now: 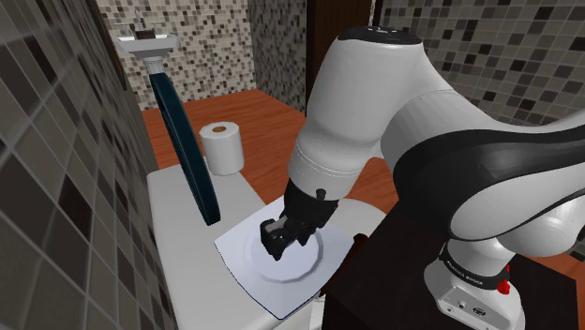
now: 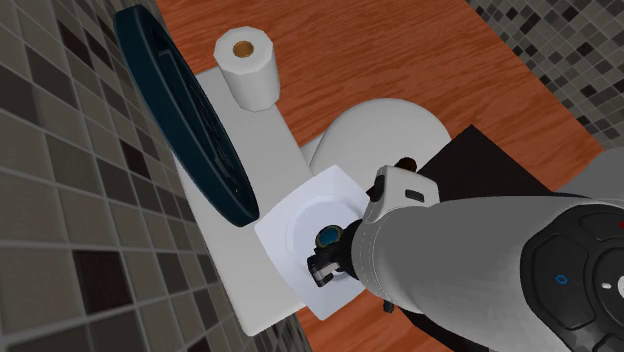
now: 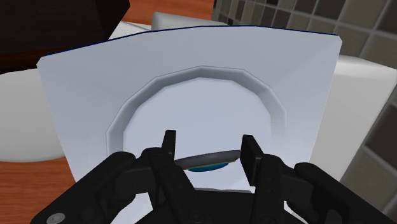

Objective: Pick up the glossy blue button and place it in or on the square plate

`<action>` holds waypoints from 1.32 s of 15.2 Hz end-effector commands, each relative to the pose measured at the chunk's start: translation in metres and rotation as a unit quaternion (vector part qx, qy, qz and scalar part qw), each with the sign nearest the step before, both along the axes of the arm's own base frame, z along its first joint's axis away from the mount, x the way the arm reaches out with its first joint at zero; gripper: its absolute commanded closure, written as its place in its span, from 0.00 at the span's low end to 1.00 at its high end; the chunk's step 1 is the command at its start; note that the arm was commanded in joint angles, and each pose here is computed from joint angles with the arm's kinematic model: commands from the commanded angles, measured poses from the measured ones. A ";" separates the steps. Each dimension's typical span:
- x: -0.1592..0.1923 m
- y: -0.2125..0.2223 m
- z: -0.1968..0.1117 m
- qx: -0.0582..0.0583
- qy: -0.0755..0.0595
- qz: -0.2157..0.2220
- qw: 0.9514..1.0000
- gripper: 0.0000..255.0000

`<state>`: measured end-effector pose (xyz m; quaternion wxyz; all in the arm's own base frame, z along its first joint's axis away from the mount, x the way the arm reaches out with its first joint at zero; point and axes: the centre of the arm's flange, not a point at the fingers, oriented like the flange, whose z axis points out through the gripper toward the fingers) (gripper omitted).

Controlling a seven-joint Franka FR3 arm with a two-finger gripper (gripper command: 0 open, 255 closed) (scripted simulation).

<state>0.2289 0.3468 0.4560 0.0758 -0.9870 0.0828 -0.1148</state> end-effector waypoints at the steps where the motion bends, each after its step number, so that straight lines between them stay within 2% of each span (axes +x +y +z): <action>1: 0.000 0.000 0.000 0.000 0.000 0.000 1.000 1.00; 2: 0.000 0.000 0.000 0.000 0.000 0.000 1.000 1.00; 3: 0.000 0.000 0.000 0.000 0.000 0.000 1.000 0.00; 8: 0.000 0.000 0.000 0.000 0.000 0.000 1.000 0.00; 12: -0.012 -0.007 0.048 0.000 0.000 0.000 1.000 0.00; 20: -0.012 -0.007 0.048 0.000 0.000 0.000 1.000 0.00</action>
